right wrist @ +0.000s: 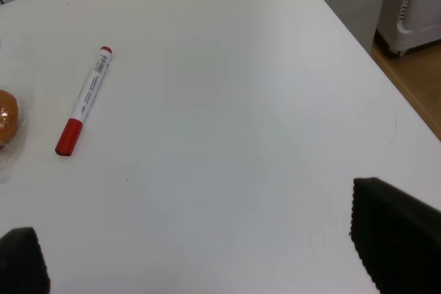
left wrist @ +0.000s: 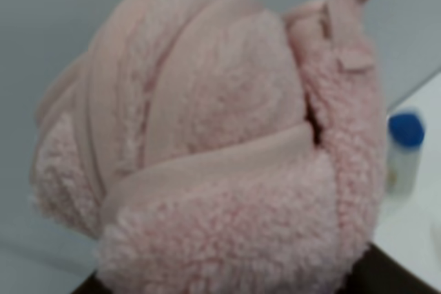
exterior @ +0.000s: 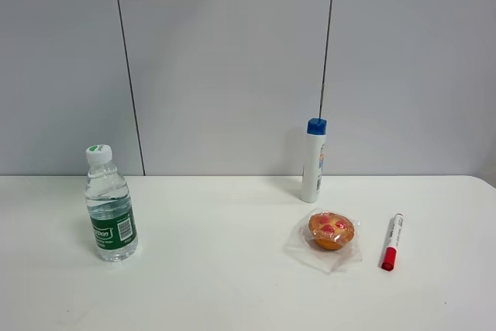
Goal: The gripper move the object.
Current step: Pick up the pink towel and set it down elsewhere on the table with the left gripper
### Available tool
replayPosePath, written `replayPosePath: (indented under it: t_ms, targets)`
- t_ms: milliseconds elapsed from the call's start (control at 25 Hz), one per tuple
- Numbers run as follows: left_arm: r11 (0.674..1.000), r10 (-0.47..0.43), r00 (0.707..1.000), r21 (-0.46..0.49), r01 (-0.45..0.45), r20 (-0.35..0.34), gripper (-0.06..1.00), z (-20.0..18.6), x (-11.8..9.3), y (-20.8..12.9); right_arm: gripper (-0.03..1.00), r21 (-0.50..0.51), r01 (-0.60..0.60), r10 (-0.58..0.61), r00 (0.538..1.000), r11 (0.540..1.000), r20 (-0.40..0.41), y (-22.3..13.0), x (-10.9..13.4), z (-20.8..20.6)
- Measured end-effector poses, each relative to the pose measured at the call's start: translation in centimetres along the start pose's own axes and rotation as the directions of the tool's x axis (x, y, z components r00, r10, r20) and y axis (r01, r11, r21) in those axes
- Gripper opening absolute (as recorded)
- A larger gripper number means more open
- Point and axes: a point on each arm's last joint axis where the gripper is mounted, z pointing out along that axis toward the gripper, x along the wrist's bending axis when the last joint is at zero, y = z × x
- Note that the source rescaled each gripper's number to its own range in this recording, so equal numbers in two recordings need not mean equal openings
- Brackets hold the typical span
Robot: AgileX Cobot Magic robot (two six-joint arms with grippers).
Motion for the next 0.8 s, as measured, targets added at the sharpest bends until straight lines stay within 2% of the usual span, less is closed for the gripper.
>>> replayPosePath:
  t_ms: [120, 200, 320, 400, 480, 520, 600, 680, 720, 800]
  targets:
    - [0.985, 0.127, 0.991, 0.11, -0.13, 0.039, 0.0, -1.2, -0.5, -2.7, 1.0, 0.0, 0.0, 0.0, 1.0, 1.0, 0.0, 0.0, 0.0, 0.0]
    - [0.952, 0.227, 0.969, 0.187, -0.242, 0.095, 0.0, -1.6, -1.1, -5.2, 1.0, 0.0, 0.0, 0.0, 1.0, 1.0, 0.0, 0.0, 0.0, 0.0]
    - [0.871, 0.374, 0.907, 0.262, -0.415, 0.195, 0.0, -1.8, -1.9, -8.7, 1.0, 0.0, 0.0, 0.0, 1.0, 1.0, 0.0, 0.0, 0.0, 0.0]
    - [0.804, 0.454, 0.847, 0.282, -0.523, 0.275, 0.0, -1.7, -2.6, -10.9, 1.0, 0.0, 0.0, 0.0, 1.0, 1.0, 0.0, 0.0, 0.0, 0.0]
    - [0.735, 0.51, 0.776, 0.28, -0.617, 0.371, 0.0, -1.3, -3.4, -13.1, 1.0, 0.0, 0.0, 0.0, 1.0, 1.0, 0.0, 0.0, 0.0, 0.0]
    - [0.695, 0.54, 0.729, 0.266, -0.668, 0.42, 0.0, -1.0, -3.9, -14.0, 1.0, 0.0, 0.0, 0.0, 1.0, 1.0, 0.0, 0.0, 0.0, 0.0]
    - [0.621, 0.569, 0.622, 0.215, -0.754, 0.538, 0.0, -0.1, -5.1, -16.2, 1.0, 0.0, 0.0, 0.0, 1.0, 1.0, 0.0, 0.0, 0.0, 0.0]
    - [0.548, 0.596, 0.491, 0.124, -0.827, 0.636, 0.0, 0.7, -6.2, -18.2, 1.0, 0.0, 0.0, 0.0, 1.0, 1.0, 0.0, 0.0, 0.0, 0.0]
    - [0.511, 0.614, 0.427, 0.078, -0.856, 0.664, 0.0, 1.1, -6.7, -19.1, 1.0, 0.0, 0.0, 0.0, 1.0, 1.0, 0.0, 0.0, 0.0, 0.0]
    - [0.451, 0.657, 0.333, 0.001, -0.893, 0.677, 0.0, 1.9, -7.3, -20.6, 1.0, 0.0, 0.0, 0.0, 1.0, 1.0, 0.0, 0.0, 0.0, 0.0]
